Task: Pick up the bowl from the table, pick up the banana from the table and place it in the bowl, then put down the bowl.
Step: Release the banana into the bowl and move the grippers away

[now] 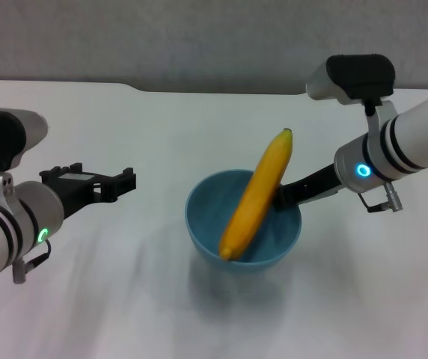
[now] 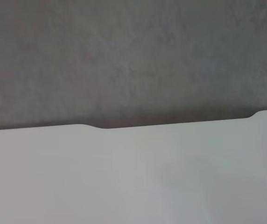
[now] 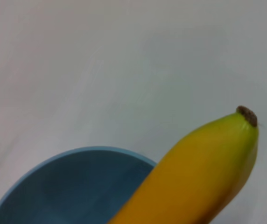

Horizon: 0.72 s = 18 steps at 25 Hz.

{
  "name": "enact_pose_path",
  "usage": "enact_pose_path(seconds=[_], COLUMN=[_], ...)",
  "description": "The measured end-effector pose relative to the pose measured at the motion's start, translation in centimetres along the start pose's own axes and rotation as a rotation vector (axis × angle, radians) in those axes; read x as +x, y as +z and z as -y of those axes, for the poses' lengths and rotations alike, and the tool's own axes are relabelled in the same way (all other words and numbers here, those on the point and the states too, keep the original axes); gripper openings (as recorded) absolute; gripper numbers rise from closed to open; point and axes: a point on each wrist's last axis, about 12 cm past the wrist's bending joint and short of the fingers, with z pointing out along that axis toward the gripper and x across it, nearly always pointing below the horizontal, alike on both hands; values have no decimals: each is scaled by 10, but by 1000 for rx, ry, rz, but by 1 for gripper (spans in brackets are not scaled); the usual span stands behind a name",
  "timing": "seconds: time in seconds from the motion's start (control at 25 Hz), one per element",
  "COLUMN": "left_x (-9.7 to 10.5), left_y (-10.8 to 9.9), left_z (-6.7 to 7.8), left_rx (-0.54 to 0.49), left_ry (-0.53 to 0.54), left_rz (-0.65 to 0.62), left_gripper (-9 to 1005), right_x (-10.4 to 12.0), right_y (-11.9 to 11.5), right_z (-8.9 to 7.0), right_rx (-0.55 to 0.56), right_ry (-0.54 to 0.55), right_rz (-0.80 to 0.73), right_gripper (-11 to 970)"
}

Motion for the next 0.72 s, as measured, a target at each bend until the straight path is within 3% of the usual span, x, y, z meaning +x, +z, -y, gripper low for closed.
enact_pose_path(seconds=[0.72], left_x=[-1], left_y=[2], left_z=[3], left_rx=[17], left_ry=[-9], left_rz=[20], left_gripper=[882], right_x=[27], right_y=[17], right_z=[5], right_rx=[2], right_ry=[44], right_rz=[-35], right_gripper=[84])
